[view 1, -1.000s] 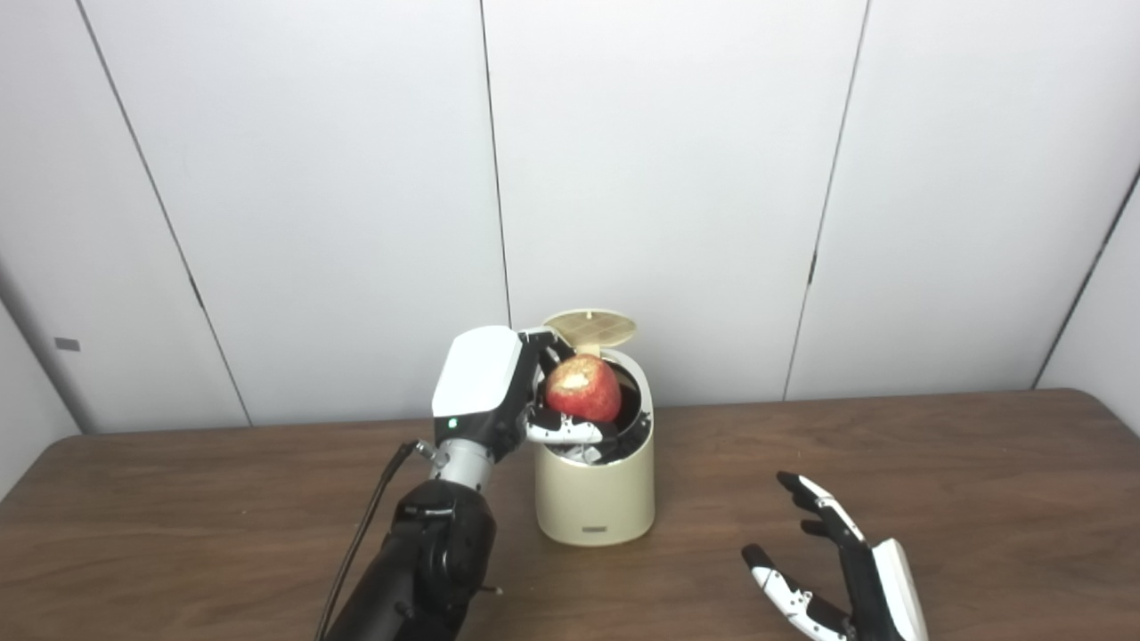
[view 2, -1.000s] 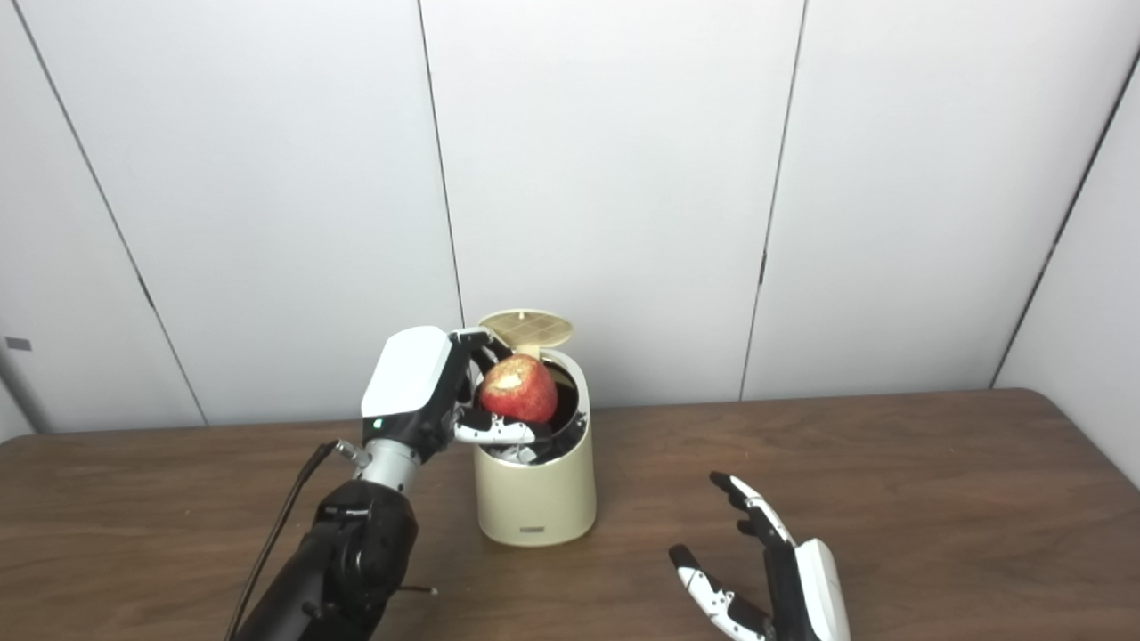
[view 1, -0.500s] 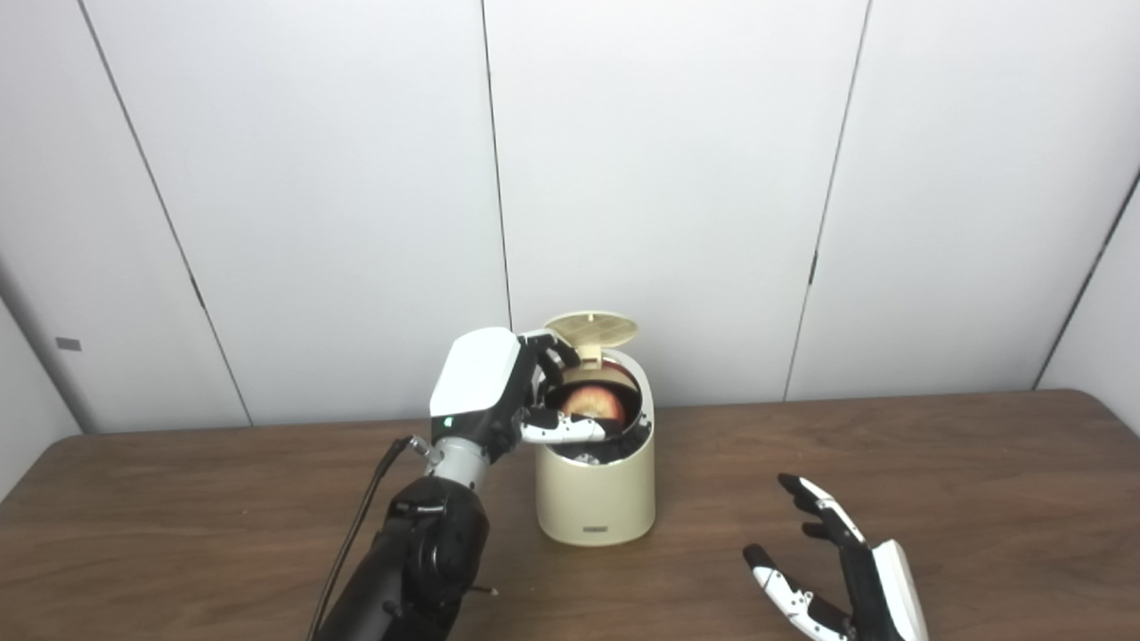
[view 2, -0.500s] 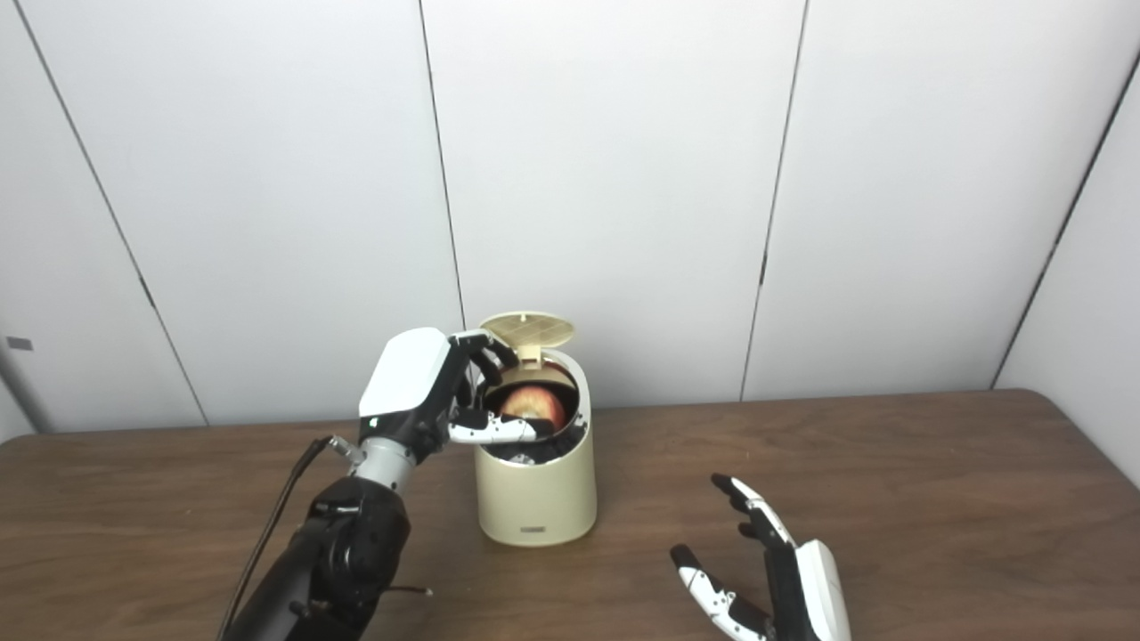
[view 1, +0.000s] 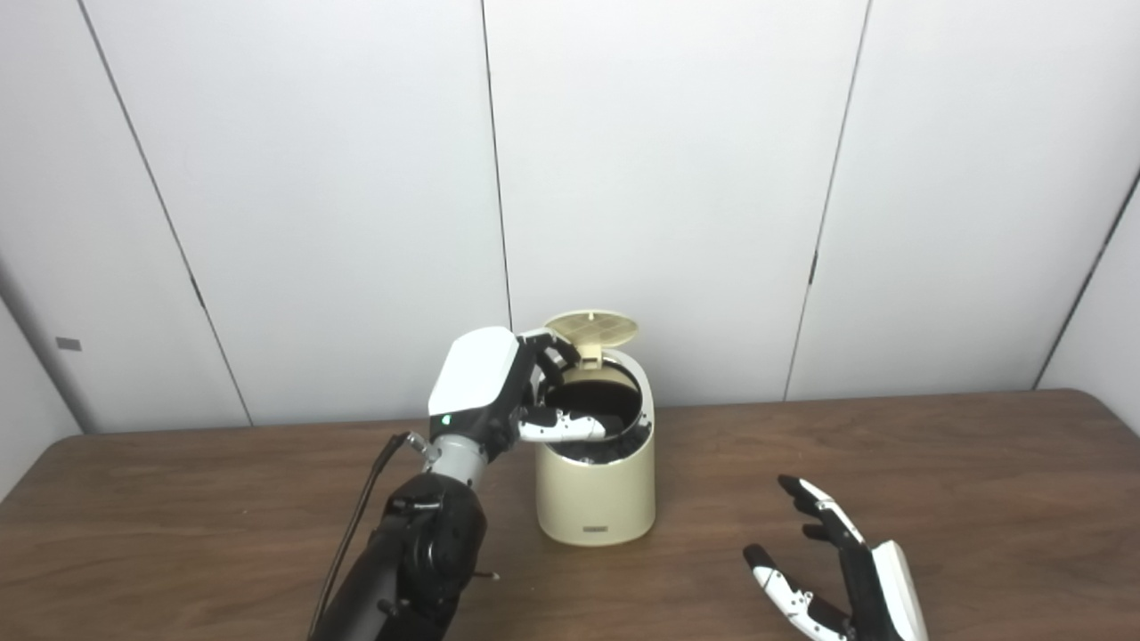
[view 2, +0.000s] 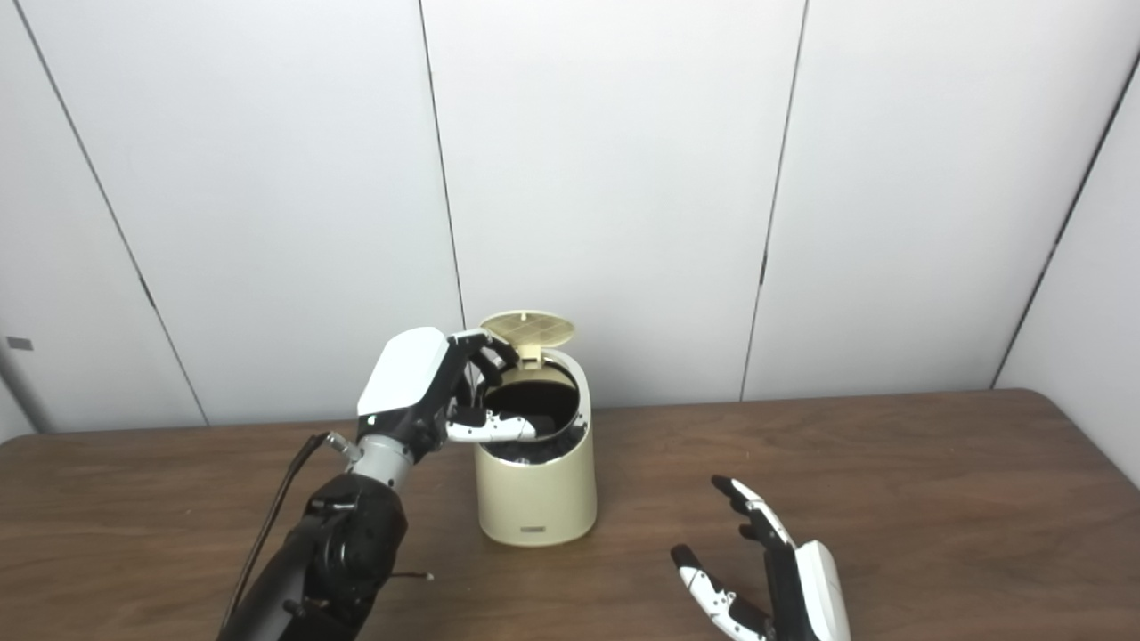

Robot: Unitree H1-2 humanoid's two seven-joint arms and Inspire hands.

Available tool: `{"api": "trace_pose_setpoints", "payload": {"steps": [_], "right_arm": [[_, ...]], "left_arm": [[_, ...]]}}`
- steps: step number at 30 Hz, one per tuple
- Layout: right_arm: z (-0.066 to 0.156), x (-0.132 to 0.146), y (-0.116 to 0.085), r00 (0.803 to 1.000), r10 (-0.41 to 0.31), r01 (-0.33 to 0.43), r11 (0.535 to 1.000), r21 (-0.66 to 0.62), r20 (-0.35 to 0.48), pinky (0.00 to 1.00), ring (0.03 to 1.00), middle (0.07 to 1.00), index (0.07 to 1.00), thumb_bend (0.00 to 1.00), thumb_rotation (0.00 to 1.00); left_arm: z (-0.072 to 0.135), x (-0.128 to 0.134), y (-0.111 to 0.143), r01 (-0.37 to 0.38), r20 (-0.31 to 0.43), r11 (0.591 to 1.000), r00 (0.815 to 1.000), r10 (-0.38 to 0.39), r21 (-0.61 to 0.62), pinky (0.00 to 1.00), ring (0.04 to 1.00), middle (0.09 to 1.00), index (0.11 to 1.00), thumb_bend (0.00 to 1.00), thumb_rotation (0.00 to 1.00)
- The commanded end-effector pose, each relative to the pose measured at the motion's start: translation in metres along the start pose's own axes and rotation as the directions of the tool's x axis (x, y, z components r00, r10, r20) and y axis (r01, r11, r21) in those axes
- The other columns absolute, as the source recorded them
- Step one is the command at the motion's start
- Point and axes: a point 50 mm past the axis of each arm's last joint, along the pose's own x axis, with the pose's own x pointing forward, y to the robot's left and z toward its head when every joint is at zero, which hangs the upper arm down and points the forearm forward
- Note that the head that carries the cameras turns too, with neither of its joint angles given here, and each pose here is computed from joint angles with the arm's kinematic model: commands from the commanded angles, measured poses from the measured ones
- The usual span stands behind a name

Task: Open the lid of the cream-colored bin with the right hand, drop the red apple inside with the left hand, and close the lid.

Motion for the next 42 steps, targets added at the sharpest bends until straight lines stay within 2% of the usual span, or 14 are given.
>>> {"api": "trace_pose_setpoints", "payload": {"steps": [1,7,9,10,11,13,18,22,29,31,36,37,39,42], "right_arm": [[0.0,-0.007,0.007,1.0,0.007,-0.006,1.0,0.018,-0.006,0.74,0.829,0.84,0.827,0.25,0.46],[-0.001,-0.006,0.007,1.0,0.007,-0.007,1.0,0.016,-0.005,0.74,0.827,0.838,0.824,0.25,0.47],[-0.001,-0.006,0.007,1.0,0.009,-0.009,1.0,0.021,-0.004,0.74,0.83,0.84,0.827,0.25,0.47],[-0.001,-0.006,0.007,1.0,0.009,-0.009,1.0,0.021,-0.005,0.74,0.83,0.84,0.827,0.25,0.47],[-0.001,-0.006,0.007,1.0,0.009,-0.009,1.0,0.02,-0.006,0.74,0.83,0.84,0.828,0.25,0.47],[-0.001,-0.006,0.007,1.0,0.007,-0.007,1.0,0.019,-0.011,0.74,0.829,0.839,0.825,0.25,0.47],[-0.002,-0.005,0.005,1.0,0.008,-0.008,1.0,0.013,-0.011,0.73,0.826,0.839,0.826,0.25,0.47],[-0.003,-0.005,0.004,1.0,0.007,-0.007,1.0,0.022,-0.008,0.74,0.828,0.84,0.827,0.25,0.44],[-0.001,-0.004,0.001,1.0,-0.008,0.008,1.0,0.022,0.023,0.75,0.835,0.846,0.83,0.26,0.49],[0.0,-0.003,-0.001,0.999,-0.016,0.015,1.0,0.021,0.041,0.75,0.835,0.844,0.828,0.25,0.5],[0.004,0.001,-0.008,0.994,-0.046,0.045,0.999,0.015,0.102,0.76,0.834,0.84,0.823,0.23,0.49],[0.005,0.001,-0.01,0.992,-0.052,0.051,0.999,0.015,0.113,0.76,0.833,0.84,0.824,0.23,0.51],[0.009,0.002,-0.015,0.989,-0.065,0.062,0.998,0.026,0.13,0.78,0.837,0.842,0.826,0.22,0.58],[0.013,0.005,-0.023,0.981,-0.087,0.078,0.995,0.062,0.173,0.79,0.841,0.842,0.825,0.2,0.59]], "left_arm": [[0.006,0.009,0.015,-0.056,0.022,0.998,0.998,0.056,0.021,0.42,0.545,0.626,0.646,1.0,0.51],[0.006,0.005,0.014,-0.11,0.07,0.994,0.991,0.111,-0.026,0.34,0.452,0.547,0.573,1.0,0.47],[0.006,0.003,0.015,-0.124,0.069,0.978,0.988,0.138,-0.169,0.3,0.405,0.489,0.529,0.98,0.33],[0.006,0.002,0.016,-0.13,0.065,0.964,0.987,0.148,-0.23,0.3,0.387,0.461,0.507,0.75,0.2],[0.005,0.0,0.017,-0.14,0.056,0.94,0.985,0.166,-0.31,0.29,0.376,0.443,0.493,0.62,0.11],[0.0,-0.004,0.021,-0.16,0.048,0.906,0.98,0.194,-0.393,0.3,0.399,0.46,0.519,0.53,0.03],[-0.009,-0.016,0.031,-0.195,0.049,0.878,0.97,0.239,-0.438,0.27,0.388,0.463,0.539,0.5,0.0],[-0.015,-0.03,0.036,-0.205,0.06,0.833,0.96,0.274,-0.513,0.28,0.398,0.467,0.533,0.5,0.0],[-0.028,-0.063,0.041,-0.239,0.105,0.737,0.916,0.387,-0.633,0.32,0.385,0.463,0.519,0.5,0.0],[-0.03,-0.072,0.041,-0.248,0.082,0.706,0.914,0.398,-0.663,0.36,0.414,0.468,0.493,0.49,0.06],[-0.043,-0.101,0.026,-0.268,-0.007,0.623,0.922,0.388,-0.734,0.4,0.496,0.541,0.493,0.48,0.08],[-0.045,-0.106,0.024,-0.269,-0.017,0.617,0.924,0.383,-0.74,0.42,0.52,0.561,0.546,0.35,0.32],[-0.05,-0.115,0.02,-0.272,-0.028,0.608,0.925,0.379,-0.746,0.45,0.559,0.593,0.606,0.24,0.57],[-0.056,-0.123,0.017,-0.287,-0.05,0.604,0.924,0.378,-0.744,0.48,0.584,0.615,0.63,0.23,0.64]]}}
